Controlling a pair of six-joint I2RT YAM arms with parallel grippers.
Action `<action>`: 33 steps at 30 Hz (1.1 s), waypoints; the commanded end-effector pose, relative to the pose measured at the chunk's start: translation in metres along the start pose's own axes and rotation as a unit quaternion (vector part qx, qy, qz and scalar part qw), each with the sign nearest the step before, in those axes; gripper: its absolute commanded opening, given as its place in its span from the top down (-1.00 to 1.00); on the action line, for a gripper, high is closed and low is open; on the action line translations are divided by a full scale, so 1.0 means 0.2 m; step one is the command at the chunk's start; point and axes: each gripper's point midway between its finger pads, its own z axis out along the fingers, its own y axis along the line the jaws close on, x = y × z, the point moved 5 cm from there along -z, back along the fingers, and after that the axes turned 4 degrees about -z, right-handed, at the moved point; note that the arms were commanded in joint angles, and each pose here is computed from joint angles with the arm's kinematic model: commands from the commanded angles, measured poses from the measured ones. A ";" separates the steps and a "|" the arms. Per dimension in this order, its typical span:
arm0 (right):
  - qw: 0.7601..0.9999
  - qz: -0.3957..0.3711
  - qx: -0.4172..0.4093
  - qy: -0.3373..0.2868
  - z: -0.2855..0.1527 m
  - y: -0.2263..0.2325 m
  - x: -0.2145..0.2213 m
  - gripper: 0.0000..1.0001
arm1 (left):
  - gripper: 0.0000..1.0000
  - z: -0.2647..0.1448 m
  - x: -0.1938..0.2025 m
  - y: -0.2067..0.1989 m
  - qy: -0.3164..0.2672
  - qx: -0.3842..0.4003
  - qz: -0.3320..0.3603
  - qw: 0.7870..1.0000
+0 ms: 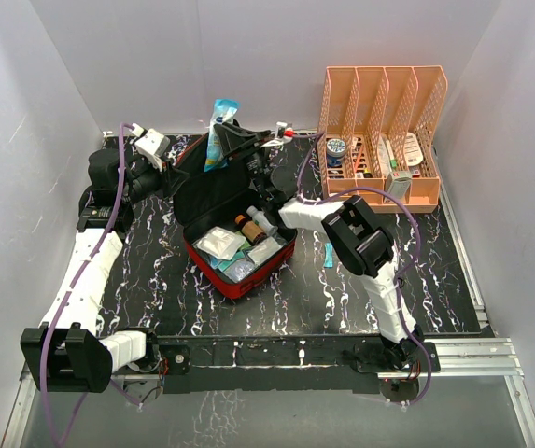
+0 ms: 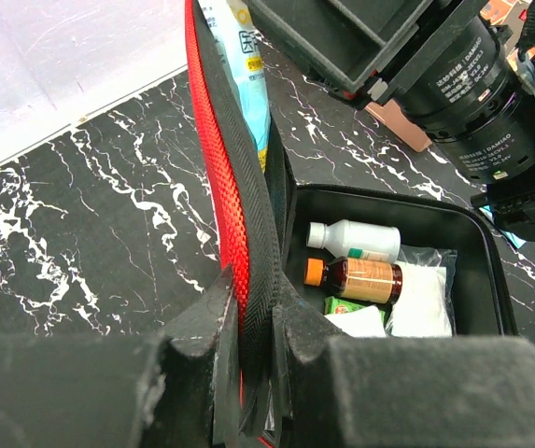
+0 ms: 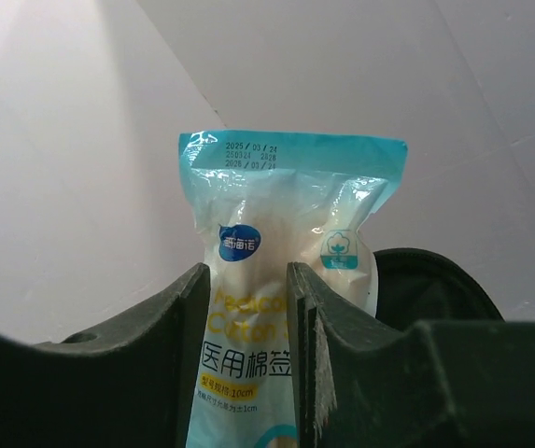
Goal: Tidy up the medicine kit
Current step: Place the medical item at the medicine pouch.
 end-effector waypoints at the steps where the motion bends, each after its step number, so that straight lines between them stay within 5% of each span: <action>1: 0.999 -0.017 -0.018 0.039 0.00 0.08 0.00 0.26 | 1.00 -0.01 -0.10 -0.07 -0.030 0.041 0.027 0.998; 13: 0.995 -0.047 -0.004 0.089 -0.16 0.16 -0.13 0.39 | 1.00 0.00 -0.09 -0.06 -0.025 0.042 0.028 0.998; 22: 0.989 -0.069 -0.009 0.133 -0.12 0.16 -0.05 1.00 | 1.00 0.01 -0.10 -0.06 -0.026 0.046 0.031 0.998; 33: 0.972 -0.108 -0.043 0.205 -0.17 0.24 0.12 1.00 | 1.00 0.00 -0.09 -0.06 -0.025 0.043 0.034 0.998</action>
